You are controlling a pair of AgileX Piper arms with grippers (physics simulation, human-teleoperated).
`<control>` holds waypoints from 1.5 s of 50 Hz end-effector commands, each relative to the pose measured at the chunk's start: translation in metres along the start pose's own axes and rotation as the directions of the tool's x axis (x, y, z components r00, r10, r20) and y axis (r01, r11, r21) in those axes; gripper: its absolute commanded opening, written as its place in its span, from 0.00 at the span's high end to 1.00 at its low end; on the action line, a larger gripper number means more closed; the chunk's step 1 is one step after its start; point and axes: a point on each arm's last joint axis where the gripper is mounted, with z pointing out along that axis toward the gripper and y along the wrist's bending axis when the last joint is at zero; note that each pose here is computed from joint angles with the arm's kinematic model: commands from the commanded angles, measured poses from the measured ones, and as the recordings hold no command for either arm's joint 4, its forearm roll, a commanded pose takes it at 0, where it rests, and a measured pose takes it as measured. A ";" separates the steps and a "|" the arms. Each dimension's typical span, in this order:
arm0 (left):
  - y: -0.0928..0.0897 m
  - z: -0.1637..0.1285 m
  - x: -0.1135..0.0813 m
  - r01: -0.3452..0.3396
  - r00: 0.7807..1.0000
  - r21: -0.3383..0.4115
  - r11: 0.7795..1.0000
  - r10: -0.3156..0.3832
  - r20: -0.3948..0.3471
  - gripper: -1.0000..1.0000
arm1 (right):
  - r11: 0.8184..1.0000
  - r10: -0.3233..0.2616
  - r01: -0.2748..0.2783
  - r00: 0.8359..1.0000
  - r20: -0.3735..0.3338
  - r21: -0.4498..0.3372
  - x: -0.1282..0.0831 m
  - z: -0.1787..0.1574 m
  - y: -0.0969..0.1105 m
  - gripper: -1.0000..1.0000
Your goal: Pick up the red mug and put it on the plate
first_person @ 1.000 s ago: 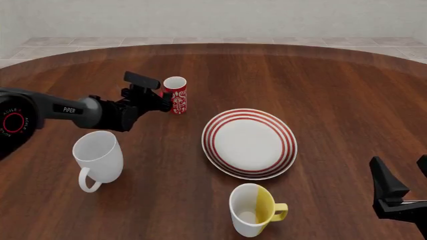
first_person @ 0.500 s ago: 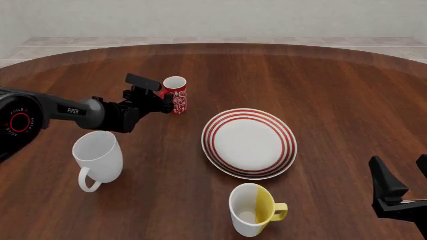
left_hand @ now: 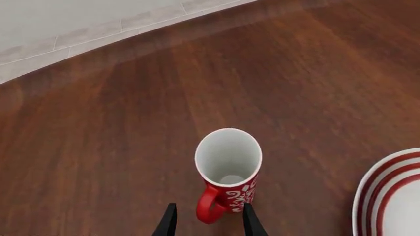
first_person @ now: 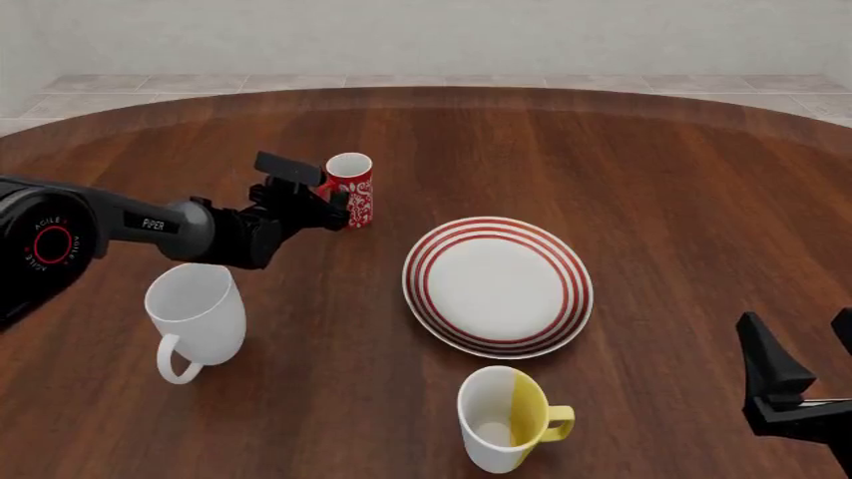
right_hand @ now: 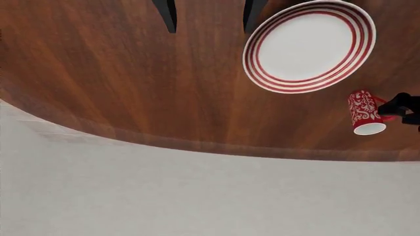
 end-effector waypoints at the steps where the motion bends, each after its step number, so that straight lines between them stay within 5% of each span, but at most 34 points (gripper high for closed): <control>1: 0.000 0.000 0.004 0.003 1.000 0.000 1.000 -0.003 -0.002 0.00 | 1.000 -0.006 0.006 1.000 0.001 -0.002 0.000 -0.001 0.000 0.00; 47: -0.003 0.006 0.011 0.017 1.000 0.003 1.000 -0.017 -0.004 0.00 | 1.000 -0.013 0.013 1.000 -0.001 -0.003 0.000 -0.001 0.000 0.00; 48: -0.004 0.005 0.011 0.024 1.000 0.004 1.000 -0.024 -0.002 1.00 | 1.000 -0.014 0.014 1.000 -0.002 -0.003 0.000 -0.001 0.000 0.00; 75: -0.007 -0.010 0.002 0.029 0.999 0.011 1.000 -0.030 0.025 1.00 | 1.000 -0.019 0.019 1.000 -0.001 -0.004 0.000 -0.001 0.000 0.00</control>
